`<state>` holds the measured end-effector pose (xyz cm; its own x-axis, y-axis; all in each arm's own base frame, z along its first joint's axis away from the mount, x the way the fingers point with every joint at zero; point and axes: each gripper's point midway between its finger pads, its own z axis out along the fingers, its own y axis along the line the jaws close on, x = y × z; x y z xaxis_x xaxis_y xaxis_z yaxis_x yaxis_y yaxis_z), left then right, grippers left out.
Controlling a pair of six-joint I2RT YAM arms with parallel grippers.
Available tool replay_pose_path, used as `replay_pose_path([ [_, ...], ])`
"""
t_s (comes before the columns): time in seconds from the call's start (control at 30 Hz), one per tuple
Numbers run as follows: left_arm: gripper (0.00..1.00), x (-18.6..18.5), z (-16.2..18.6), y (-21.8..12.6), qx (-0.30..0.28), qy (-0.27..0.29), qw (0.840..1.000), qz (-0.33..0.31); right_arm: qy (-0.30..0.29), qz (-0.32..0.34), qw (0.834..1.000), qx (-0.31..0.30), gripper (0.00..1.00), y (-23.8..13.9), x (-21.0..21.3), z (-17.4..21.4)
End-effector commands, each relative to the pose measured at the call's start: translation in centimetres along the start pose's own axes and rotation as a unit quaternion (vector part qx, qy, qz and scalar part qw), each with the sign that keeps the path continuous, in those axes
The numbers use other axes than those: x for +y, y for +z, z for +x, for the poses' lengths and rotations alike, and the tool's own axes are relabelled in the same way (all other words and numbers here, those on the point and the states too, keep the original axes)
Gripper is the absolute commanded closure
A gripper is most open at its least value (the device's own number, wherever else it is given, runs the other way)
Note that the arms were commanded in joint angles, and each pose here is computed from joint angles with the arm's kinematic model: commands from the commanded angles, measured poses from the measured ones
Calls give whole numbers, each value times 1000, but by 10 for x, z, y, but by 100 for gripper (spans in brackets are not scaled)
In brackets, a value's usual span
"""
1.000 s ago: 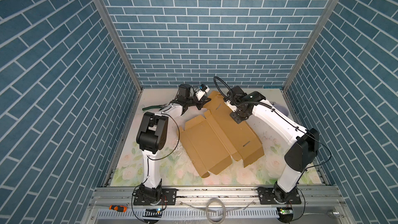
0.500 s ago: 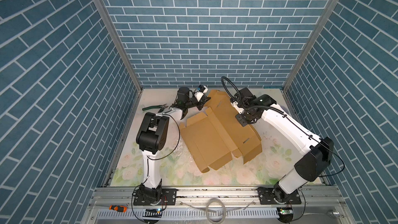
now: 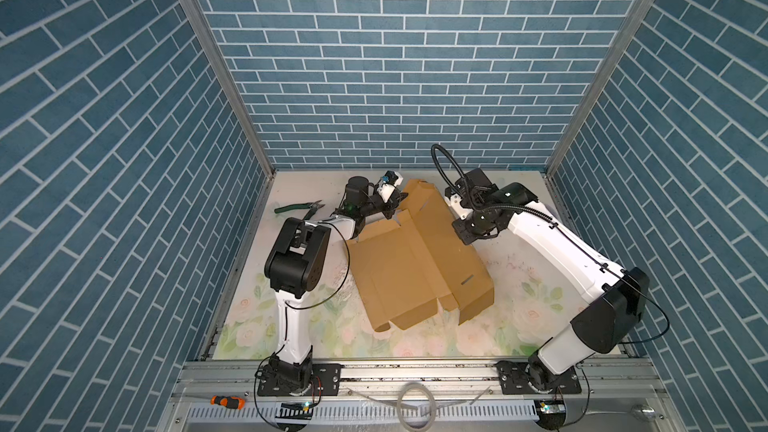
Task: Fold the paper box
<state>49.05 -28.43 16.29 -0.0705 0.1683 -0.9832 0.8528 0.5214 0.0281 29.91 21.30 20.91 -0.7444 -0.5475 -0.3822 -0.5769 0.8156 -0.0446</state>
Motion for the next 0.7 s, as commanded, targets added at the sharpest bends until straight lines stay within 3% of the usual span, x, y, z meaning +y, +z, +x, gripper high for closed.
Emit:
replay_pose_path([
  [0.0, 100, -11, -24, 0, -31, 22, 999, -6, 23, -22, 999, 3, 87, 10, 10, 0],
  [0.3, 100, -23, -12, 2, -34, 4, 999, -24, 23, -26, 999, -17, 91, 10, 20, -6],
  [0.53, 100, -24, 3, -2, -24, -2, 999, -38, 25, -89, 995, -47, 67, -2, 40, -13],
  [0.67, 100, -24, 6, -2, -23, -2, 999, -40, 86, -177, 979, -51, 61, -9, 48, -24],
])
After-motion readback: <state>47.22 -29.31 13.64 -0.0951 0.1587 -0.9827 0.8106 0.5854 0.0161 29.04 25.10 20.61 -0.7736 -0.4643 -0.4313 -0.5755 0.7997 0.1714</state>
